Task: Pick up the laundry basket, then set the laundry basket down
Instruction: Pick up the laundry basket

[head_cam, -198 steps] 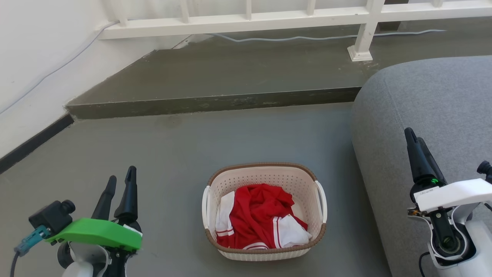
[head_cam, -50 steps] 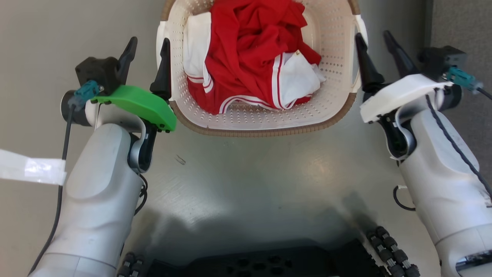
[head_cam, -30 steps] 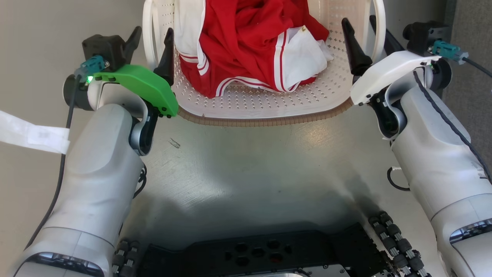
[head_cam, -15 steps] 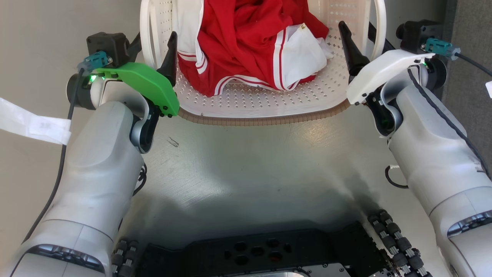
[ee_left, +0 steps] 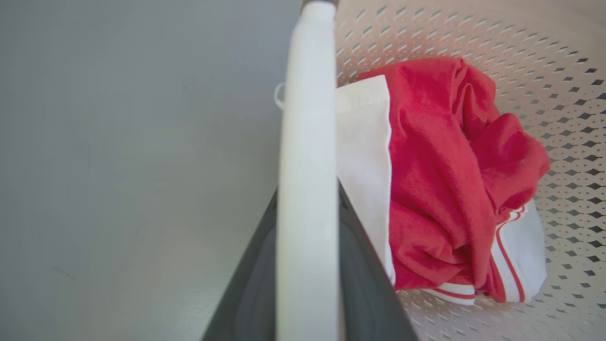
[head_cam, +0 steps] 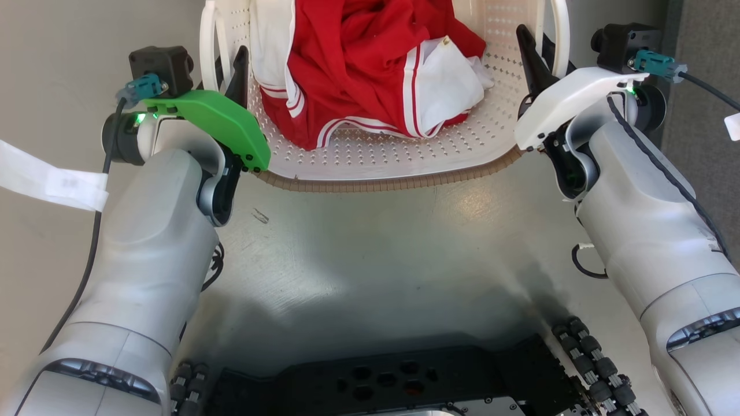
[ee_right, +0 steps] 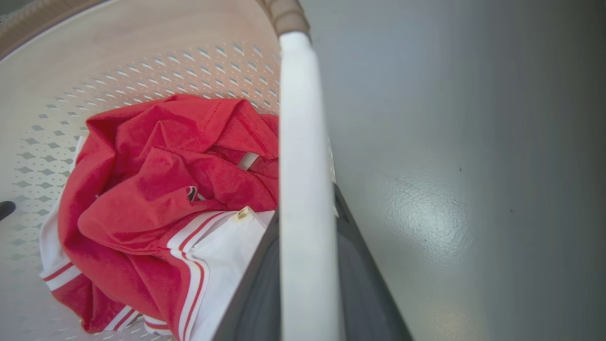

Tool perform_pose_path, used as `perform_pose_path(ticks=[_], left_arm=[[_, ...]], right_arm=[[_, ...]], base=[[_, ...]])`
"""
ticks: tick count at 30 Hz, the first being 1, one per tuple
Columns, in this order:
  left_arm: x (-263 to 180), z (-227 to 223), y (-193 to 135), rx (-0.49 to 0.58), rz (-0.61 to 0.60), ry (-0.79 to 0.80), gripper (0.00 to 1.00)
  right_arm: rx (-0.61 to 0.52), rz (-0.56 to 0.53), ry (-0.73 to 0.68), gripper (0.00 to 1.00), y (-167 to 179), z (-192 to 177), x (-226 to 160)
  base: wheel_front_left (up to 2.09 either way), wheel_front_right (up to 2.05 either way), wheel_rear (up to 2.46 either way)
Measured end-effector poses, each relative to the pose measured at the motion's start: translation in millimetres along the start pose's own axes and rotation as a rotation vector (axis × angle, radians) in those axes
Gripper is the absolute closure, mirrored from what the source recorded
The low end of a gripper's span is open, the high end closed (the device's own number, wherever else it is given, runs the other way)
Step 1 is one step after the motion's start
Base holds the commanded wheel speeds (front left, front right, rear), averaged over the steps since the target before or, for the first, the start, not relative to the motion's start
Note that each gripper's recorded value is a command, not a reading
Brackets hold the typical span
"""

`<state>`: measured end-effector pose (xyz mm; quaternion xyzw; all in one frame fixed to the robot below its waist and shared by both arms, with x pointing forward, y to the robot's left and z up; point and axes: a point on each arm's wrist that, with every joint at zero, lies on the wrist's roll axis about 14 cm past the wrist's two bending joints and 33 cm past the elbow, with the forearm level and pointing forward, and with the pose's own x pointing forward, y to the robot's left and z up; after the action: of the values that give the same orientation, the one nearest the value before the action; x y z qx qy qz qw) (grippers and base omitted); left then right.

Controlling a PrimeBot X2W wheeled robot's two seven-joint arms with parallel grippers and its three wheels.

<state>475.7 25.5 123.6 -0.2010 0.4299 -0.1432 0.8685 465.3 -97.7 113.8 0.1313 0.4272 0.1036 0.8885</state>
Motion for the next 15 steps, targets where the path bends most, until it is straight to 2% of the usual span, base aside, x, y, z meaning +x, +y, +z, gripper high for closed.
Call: perform_pose_path(ticks=[15], left_arm=[[-17, 21, -11, 0.02, -0.003, -0.024, 1.0]], right_arm=[[-0.023, 0.02, -0.034, 1.0, 15, 25, -16]], base=[[0.0, 0.0, 0.0]])
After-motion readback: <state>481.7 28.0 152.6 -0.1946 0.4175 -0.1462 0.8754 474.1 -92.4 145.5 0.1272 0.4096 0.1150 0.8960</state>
